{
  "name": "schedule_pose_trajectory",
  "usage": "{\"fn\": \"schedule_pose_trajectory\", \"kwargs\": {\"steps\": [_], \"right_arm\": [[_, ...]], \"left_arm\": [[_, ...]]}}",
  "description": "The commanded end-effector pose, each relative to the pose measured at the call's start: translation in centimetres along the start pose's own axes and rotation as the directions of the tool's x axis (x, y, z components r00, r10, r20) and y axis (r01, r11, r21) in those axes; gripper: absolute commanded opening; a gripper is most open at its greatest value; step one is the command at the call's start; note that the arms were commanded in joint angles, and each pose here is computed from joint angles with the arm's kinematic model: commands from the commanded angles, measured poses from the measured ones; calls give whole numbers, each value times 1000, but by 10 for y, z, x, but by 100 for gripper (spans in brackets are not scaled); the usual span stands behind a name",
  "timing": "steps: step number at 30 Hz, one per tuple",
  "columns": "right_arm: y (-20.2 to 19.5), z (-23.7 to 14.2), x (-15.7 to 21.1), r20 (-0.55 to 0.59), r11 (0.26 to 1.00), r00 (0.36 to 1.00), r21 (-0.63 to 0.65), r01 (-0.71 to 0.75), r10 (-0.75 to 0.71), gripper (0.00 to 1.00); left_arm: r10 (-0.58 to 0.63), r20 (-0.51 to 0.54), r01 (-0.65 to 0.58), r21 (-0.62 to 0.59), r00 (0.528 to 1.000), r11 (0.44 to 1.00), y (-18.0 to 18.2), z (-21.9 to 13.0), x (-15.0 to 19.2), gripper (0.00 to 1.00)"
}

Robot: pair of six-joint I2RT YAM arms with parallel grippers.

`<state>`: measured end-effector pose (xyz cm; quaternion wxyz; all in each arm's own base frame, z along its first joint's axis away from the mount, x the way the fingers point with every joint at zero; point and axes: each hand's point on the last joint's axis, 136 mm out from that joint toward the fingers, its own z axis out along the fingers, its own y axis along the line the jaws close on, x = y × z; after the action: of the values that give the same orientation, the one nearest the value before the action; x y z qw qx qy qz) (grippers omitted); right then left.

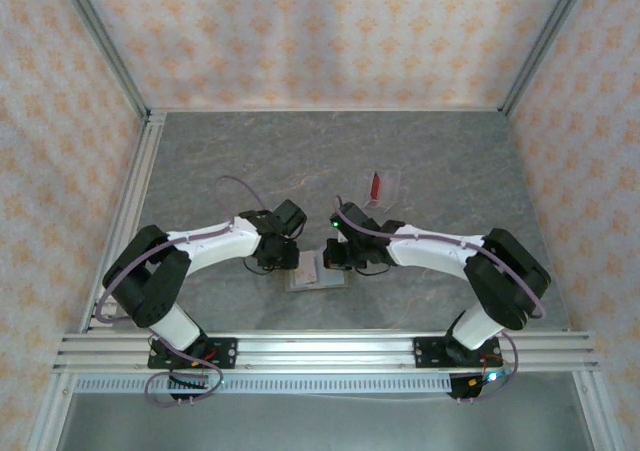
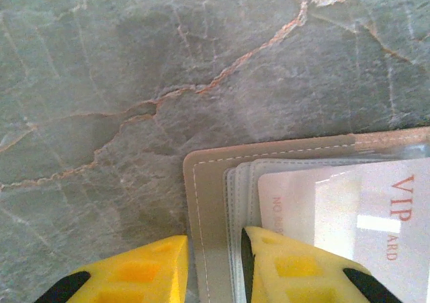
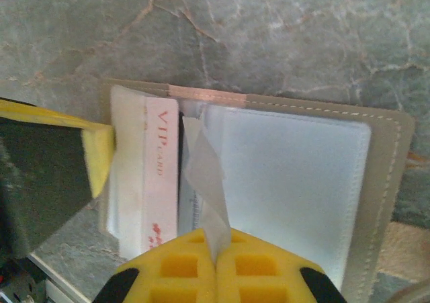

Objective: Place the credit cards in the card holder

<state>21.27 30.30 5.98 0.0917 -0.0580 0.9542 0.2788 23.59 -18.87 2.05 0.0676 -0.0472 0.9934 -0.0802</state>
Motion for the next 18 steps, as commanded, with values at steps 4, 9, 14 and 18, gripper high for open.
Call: {"fn": "schedule_pose_trajectory", "kwargs": {"steps": [4,9,14,18], "right_arm": [[37,-8,-18,52,994,996,-79,73,-69,3],[54,10,-15,16,986,998,-158,54,-52,12],[57,27,-11,-14,983,999,-179,39,-42,24],[58,26,-12,-12,983,999,-181,44,-47,30]], "left_arm": [[-5,-14,5,-6,1000,1000,-4,6,1,28],[-19,-7,19,19,1000,1000,-11,2,-2,28],[-33,5,32,34,999,999,-14,-6,-6,29],[-21,26,22,-37,999,999,0,-14,-7,30]]}}
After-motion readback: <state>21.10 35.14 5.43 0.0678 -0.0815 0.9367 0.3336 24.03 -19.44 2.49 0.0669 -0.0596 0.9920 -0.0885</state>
